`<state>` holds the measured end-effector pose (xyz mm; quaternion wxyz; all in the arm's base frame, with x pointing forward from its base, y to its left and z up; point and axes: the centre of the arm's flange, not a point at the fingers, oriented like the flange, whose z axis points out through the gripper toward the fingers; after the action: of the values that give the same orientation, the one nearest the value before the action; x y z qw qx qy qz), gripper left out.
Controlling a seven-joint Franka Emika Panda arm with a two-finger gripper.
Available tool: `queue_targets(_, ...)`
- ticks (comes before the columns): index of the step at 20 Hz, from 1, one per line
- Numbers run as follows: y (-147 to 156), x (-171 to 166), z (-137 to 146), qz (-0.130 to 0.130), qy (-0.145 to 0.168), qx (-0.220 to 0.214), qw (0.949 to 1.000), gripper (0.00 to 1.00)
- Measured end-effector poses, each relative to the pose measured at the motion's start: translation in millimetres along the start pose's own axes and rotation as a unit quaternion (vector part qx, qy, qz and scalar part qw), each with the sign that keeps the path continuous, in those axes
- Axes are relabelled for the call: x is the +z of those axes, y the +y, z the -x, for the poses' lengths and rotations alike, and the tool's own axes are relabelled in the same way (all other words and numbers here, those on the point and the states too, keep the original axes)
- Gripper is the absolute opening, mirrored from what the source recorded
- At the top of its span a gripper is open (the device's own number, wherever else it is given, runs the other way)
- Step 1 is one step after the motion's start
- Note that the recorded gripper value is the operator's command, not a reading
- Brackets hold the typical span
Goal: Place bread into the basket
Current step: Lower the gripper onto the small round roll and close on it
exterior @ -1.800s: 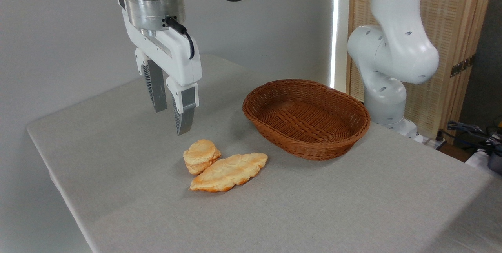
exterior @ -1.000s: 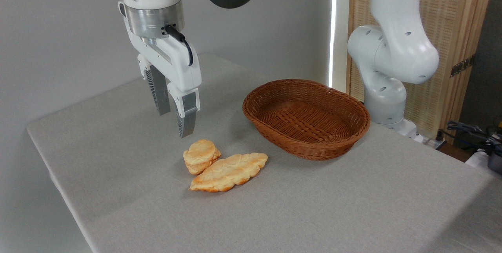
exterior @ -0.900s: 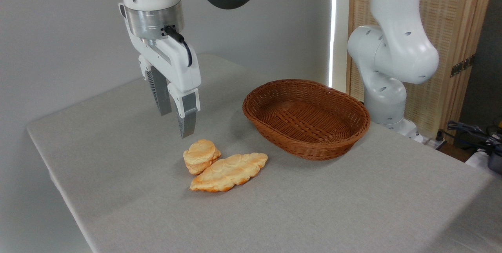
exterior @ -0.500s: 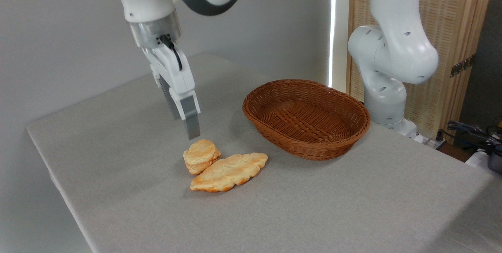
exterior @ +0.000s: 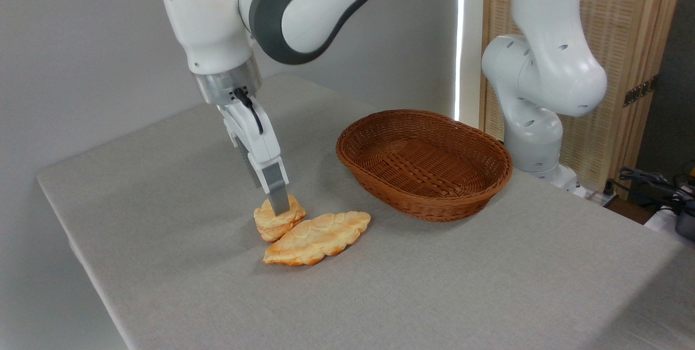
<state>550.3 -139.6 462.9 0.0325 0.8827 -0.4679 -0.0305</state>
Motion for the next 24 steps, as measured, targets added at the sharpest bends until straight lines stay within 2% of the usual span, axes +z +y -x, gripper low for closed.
queue_targets(15, -4.4, 36.7, -14.8, 0.006, -0.003, 0.008, 0.9999, 0.98)
queue_targets(16, -4.6, 37.4, -14.9, 0.006, -0.004, 0.008, 0.9999, 0.85)
queue_targets(17, -4.9, 38.1, -15.1, 0.006, -0.004, 0.008, 0.9999, 0.78)
queue_targets(18, -5.0, 38.1, -15.0, 0.005, -0.005, 0.008, 0.9999, 0.66)
queue_targets(20, -5.3, 38.0, -14.9, 0.003, -0.006, 0.009, 0.9999, 0.57)
queue_targets(24, -5.4, 37.8, -15.0, 0.003, -0.006, 0.009, 0.9999, 0.58)
